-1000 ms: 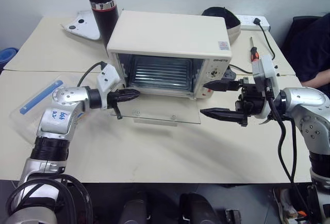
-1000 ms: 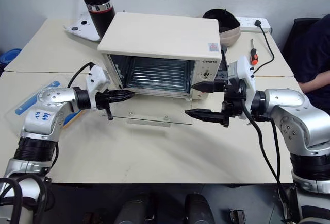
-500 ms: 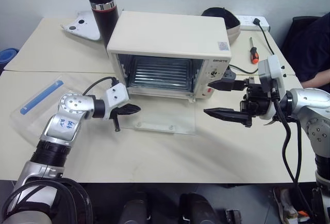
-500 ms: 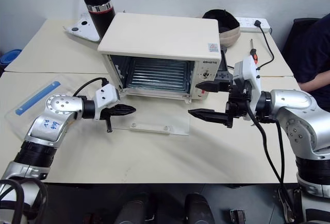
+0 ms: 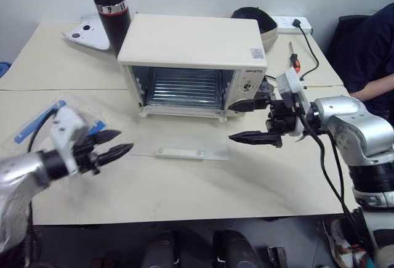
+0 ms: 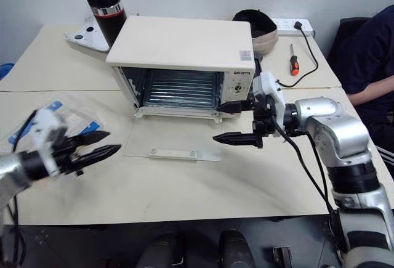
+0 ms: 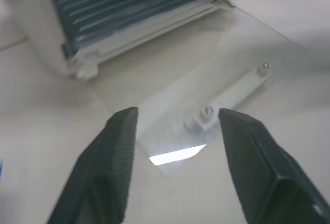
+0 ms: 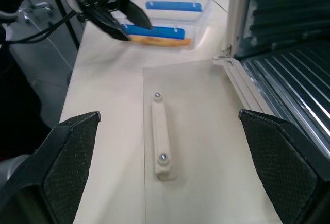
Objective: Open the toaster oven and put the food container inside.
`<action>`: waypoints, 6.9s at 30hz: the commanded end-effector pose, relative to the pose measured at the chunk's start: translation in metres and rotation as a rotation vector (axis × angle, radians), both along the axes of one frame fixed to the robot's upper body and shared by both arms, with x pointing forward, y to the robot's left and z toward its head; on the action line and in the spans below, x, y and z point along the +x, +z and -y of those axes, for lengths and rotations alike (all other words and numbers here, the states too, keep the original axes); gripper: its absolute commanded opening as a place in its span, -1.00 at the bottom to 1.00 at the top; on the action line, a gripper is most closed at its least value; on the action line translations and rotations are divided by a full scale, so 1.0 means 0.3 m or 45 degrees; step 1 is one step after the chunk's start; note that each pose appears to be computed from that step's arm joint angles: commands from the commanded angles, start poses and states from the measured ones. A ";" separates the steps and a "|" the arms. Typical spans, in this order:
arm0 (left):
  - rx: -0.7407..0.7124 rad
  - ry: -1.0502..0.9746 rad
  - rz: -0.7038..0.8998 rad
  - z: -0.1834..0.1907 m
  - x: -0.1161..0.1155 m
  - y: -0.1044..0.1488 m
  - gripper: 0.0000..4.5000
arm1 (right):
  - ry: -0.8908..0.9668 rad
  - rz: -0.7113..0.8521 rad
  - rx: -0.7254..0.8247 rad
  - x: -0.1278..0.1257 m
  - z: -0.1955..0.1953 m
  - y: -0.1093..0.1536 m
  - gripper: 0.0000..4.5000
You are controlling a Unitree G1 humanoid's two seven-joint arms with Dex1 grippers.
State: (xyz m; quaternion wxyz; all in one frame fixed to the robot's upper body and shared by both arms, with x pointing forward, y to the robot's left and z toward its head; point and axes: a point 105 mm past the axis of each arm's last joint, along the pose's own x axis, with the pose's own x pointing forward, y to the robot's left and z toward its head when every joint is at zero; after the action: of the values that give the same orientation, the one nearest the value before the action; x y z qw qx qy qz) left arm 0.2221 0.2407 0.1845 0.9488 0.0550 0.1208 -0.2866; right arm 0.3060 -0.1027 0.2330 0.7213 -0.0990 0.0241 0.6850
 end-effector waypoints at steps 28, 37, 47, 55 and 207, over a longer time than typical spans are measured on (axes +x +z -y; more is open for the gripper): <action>-0.696 1.515 -0.123 -0.465 0.070 -0.017 0.97 | 0.130 0.100 0.108 0.005 -0.097 0.017 1.00; -0.748 1.601 -0.239 -0.471 0.112 -0.056 0.33 | 0.046 0.113 0.120 -0.006 -0.073 0.015 1.00; -0.716 1.663 -0.325 -0.505 0.105 -0.087 -0.99 | 0.010 0.124 0.122 -0.011 -0.056 0.028 1.00; -0.667 1.639 -0.316 -0.509 0.110 -0.072 -0.22 | -0.007 0.126 0.125 -0.008 -0.053 0.026 1.00; -0.403 -0.001 0.299 0.387 0.501 0.102 -1.00 | -0.856 -0.084 0.475 0.282 -0.186 -0.075 -0.98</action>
State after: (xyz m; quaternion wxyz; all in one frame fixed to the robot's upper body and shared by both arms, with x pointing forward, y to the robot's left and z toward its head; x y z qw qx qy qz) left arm 0.3719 0.1238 0.2027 0.9516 -0.0682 -0.0102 -0.2994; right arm 0.3890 -0.0425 0.1936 0.9091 0.0682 -0.0131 0.4107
